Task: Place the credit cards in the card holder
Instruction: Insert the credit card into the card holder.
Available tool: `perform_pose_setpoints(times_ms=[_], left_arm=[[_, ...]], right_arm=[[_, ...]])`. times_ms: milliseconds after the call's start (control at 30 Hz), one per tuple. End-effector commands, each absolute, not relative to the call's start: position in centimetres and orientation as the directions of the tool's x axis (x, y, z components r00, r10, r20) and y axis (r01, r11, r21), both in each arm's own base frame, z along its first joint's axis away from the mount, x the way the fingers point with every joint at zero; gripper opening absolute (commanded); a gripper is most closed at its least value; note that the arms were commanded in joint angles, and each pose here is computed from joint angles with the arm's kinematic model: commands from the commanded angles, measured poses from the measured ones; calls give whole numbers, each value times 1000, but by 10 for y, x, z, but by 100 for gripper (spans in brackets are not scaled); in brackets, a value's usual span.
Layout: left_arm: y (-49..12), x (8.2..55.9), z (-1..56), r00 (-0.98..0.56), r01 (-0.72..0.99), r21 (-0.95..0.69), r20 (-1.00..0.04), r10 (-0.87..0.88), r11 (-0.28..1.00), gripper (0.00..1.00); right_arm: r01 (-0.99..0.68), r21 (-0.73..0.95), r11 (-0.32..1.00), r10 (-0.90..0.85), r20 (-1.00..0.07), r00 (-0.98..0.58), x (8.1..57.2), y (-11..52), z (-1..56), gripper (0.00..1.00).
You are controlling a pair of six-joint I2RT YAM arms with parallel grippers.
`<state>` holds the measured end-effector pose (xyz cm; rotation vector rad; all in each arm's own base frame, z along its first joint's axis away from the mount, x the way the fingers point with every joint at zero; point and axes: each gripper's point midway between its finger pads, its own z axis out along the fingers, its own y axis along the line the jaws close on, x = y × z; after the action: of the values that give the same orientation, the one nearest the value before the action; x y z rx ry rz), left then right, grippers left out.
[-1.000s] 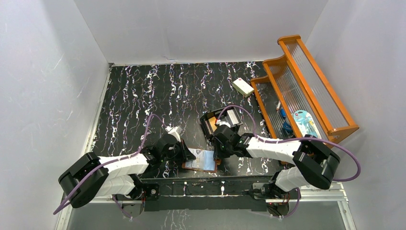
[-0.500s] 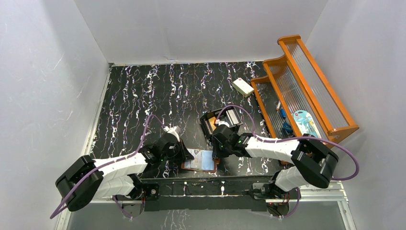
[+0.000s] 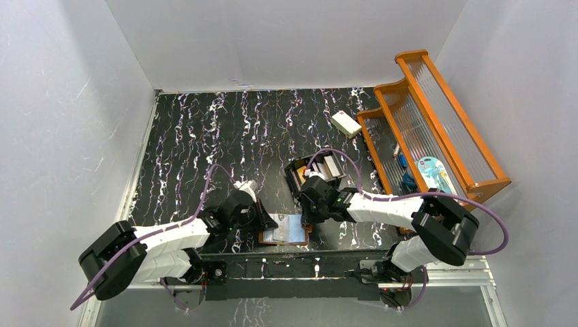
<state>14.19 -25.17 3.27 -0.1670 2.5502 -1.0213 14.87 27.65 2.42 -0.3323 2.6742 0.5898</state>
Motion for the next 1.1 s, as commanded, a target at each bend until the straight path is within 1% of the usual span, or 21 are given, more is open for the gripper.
perform_pose_setpoints(times_ms=[0, 100, 200, 433, 600, 667, 833, 900, 933, 1000, 1067], left_arm=[[-253, 135, 31, -932, 66, -656, -310, -188, 752, 0], [-257, 137, 30, -934, 92, -643, -321, -158, 760, 0], [-255, 132, 23, -945, 74, -629, -292, -147, 774, 0], [-247, 132, 23, -927, -41, -649, -259, -272, 760, 0], [-249, 144, 31, -887, -104, -697, -257, -383, 709, 0], [-251, 146, 32, -884, -99, -701, -264, -386, 707, 0], [-266, 143, 25, -913, -60, -692, -254, -320, 720, 1], [-273, 140, 21, -924, -44, -684, -250, -290, 729, 3], [-275, 140, 21, -927, -36, -675, -252, -276, 737, 6], [-278, 140, 22, -932, -15, -655, -264, -247, 755, 14], [-276, 139, 24, -931, -15, -642, -269, -245, 766, 24]], right_arm=[[-320, 328, 889, -184, -384, -905, 145, 277, 16, 21], [-313, 329, 891, -179, -378, -908, 146, 279, 14, 20], [-309, 336, 890, -172, -380, -909, 146, 280, 16, 21], [-300, 344, 890, -154, -392, -907, 148, 281, 23, 20], [-268, 393, 880, -98, -401, -911, 148, 285, 27, 18], [-245, 424, 872, -62, -401, -914, 149, 288, 31, 17], [-200, 459, 866, 2, -402, -916, 150, 289, 33, 17], [-191, 471, 861, 18, -403, -915, 151, 291, 34, 17], [-188, 476, 859, 24, -403, -915, 151, 291, 34, 17], [-183, 483, 856, 33, -405, -914, 153, 293, 36, 17], [-181, 475, 861, 33, -408, -912, 154, 292, 38, 21]])
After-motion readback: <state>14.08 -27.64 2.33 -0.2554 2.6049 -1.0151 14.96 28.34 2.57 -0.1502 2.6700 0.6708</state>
